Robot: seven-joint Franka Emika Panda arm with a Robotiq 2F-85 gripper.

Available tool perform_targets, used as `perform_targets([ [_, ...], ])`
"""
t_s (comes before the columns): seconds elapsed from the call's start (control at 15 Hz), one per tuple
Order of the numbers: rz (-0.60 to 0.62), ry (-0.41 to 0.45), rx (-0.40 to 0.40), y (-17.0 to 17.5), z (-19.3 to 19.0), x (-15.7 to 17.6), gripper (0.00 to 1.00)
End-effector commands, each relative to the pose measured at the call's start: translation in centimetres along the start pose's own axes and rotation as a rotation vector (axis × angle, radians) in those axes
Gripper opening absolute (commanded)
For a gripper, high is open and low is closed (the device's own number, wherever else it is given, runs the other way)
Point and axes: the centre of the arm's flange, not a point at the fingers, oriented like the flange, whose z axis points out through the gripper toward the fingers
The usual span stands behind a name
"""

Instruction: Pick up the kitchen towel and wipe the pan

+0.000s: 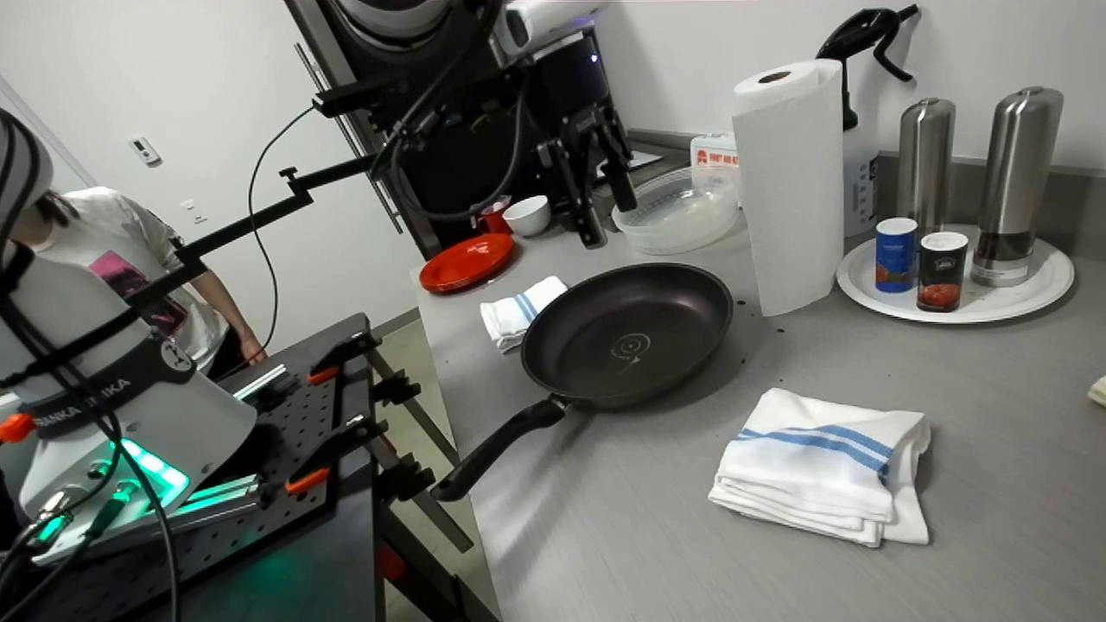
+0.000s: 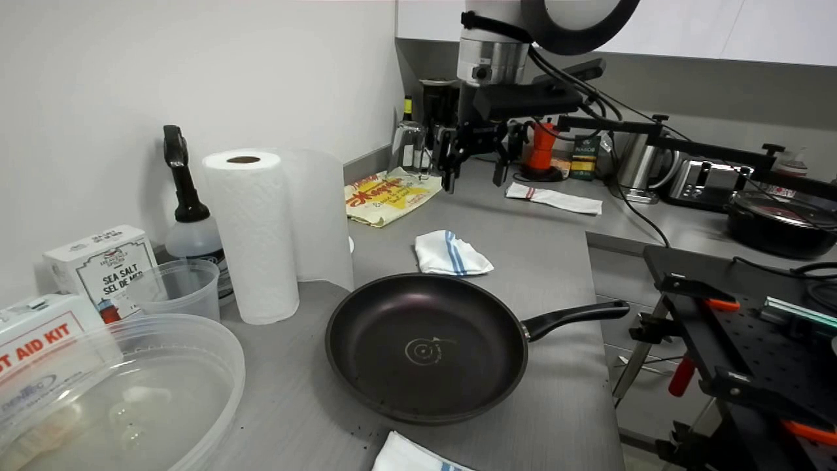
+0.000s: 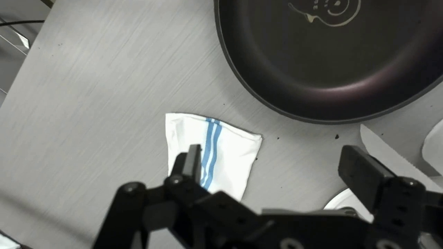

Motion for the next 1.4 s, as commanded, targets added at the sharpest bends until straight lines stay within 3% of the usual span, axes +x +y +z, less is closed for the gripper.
perform_targets([
  [0.0,0.029,0.015,0.0,0.2,1.2,3.0,1.0],
  [0.47,-0.014,0.003,-0.034,3.5,1.3,5.3,1.0],
  [0.87,-0.175,-0.04,0.032,4.4,1.5,5.7,1.0],
  [1.27,-0.212,-0.088,0.061,5.8,2.0,5.9,1.0],
  [1.33,-0.188,-0.056,0.043,5.8,2.1,5.7,1.0],
])
